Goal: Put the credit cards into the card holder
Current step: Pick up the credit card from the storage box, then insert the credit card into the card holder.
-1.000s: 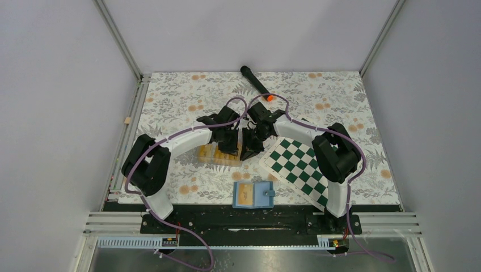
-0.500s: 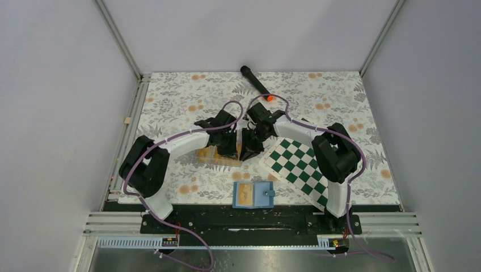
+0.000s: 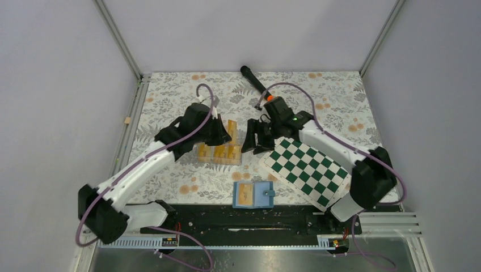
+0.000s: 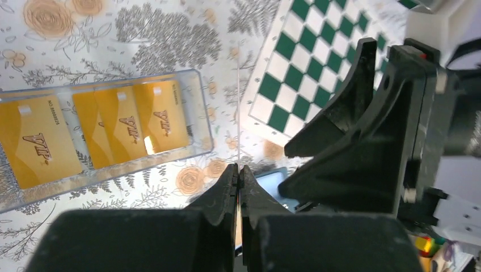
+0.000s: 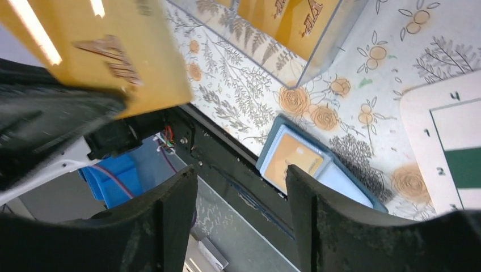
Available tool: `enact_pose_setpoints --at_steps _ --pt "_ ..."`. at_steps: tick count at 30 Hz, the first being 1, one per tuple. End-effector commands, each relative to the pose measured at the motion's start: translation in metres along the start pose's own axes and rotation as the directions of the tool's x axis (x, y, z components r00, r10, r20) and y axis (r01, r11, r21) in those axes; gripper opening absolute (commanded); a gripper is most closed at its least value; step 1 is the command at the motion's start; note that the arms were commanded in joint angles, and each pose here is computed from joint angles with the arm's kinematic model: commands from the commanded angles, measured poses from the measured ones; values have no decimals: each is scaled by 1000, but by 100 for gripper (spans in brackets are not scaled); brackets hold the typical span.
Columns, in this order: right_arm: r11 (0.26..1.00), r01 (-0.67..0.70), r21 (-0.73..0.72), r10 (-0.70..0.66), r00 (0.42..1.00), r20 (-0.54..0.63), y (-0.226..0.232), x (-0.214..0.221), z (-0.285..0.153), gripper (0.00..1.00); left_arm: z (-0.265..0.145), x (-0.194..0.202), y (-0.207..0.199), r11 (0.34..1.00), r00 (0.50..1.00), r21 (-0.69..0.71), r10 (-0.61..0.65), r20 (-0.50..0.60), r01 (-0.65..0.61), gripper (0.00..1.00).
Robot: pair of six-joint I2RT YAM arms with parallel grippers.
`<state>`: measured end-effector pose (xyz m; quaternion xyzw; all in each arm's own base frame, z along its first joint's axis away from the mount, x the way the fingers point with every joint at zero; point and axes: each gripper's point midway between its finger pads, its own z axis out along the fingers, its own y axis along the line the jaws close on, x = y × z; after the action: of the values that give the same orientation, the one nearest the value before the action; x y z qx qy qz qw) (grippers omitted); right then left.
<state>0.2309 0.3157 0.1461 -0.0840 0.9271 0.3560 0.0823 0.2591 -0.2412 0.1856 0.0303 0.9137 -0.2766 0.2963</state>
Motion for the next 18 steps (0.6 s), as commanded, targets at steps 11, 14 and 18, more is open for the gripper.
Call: enact_pose_setpoints --at_steps 11,14,18 --pt "991 -75 -111 79 996 35 -39 88 -55 71 -55 67 -51 784 973 591 -229 -9 190 0" --pt "988 -119 -94 120 993 10 -60 110 -44 70 -49 88 -46 742 964 629 -261 -45 231 0" --pt "983 -167 -81 166 986 -19 -79 128 -29 65 -35 112 -40 711 945 634 -310 -106 305 0"
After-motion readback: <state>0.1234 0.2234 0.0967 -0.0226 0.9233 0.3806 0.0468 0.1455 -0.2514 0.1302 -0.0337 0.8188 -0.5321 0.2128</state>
